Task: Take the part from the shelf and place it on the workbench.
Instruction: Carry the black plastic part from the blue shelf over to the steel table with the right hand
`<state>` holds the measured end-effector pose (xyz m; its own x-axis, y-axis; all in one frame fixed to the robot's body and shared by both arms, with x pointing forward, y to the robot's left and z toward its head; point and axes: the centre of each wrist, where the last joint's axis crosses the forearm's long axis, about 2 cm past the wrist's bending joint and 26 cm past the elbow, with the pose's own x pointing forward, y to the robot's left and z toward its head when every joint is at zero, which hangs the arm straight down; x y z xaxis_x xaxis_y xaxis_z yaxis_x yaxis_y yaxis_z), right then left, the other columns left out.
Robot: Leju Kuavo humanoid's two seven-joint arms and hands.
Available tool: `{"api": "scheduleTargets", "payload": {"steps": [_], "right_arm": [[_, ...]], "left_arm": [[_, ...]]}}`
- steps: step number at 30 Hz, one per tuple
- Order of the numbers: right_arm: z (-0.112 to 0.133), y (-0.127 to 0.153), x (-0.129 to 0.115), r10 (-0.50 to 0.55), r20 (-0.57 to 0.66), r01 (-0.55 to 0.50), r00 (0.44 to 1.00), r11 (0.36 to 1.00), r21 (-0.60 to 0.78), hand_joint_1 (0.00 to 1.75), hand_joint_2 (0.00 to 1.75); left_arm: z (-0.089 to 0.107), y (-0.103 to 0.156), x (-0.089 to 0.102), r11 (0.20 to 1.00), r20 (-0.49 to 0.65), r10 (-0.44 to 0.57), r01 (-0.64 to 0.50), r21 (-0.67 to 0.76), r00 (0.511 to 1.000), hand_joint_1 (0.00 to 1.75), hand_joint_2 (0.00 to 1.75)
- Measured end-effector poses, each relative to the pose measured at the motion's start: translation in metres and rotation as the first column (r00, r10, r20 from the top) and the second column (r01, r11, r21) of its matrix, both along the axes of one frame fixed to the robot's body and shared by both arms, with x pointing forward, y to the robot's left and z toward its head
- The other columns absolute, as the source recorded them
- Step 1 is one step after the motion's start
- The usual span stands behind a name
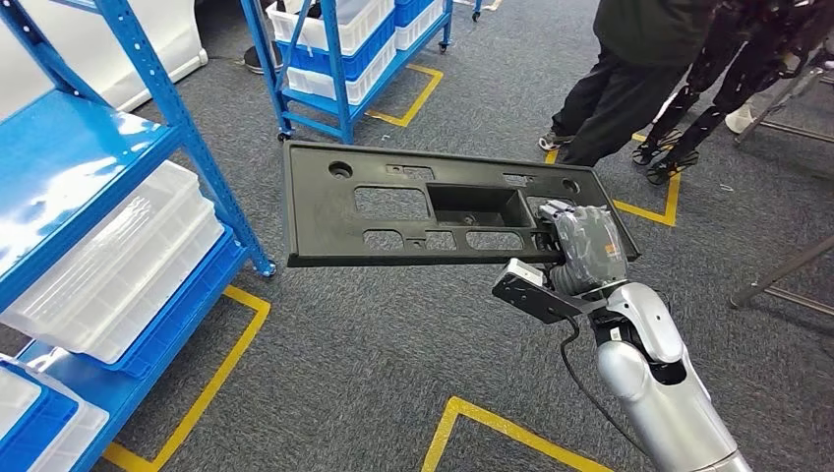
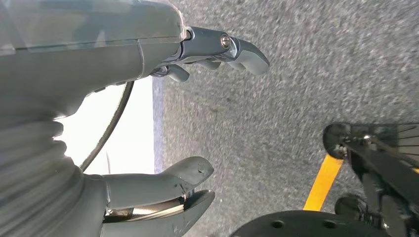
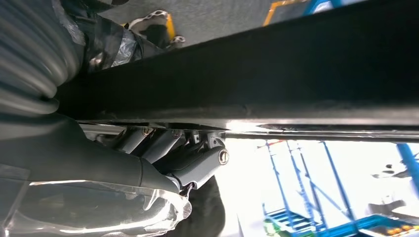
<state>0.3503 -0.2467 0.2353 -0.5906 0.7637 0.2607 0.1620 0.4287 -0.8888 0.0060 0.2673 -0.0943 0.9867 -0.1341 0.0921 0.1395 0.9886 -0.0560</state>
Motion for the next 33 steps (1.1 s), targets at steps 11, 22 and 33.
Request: {"api": "scheduleTargets", "payload": {"steps": [11,22,33], "right_arm": [[0.0048,-0.0028,0.0003,0.005,-0.010,-0.005,1.000,1.000,0.018,1.75,1.75],[0.0040,-0.0034,-0.0002,0.007,-0.018,-0.006,1.000,1.000,0.018,1.75,1.75],[0.0049,-0.0041,-0.0004,0.007,-0.015,-0.006,1.000,1.000,0.020,1.75,1.75]], "left_arm": [[0.0013,-0.0003,0.0019,1.000,0.009,0.010,-0.010,0.004,1.000,0.00,1.75],[0.0020,0.0008,0.0010,1.000,0.009,0.028,-0.028,0.010,1.000,0.00,1.75],[0.0025,0.0001,0.0007,1.000,0.011,0.020,-0.020,0.004,1.000,0.00,1.75]]}}
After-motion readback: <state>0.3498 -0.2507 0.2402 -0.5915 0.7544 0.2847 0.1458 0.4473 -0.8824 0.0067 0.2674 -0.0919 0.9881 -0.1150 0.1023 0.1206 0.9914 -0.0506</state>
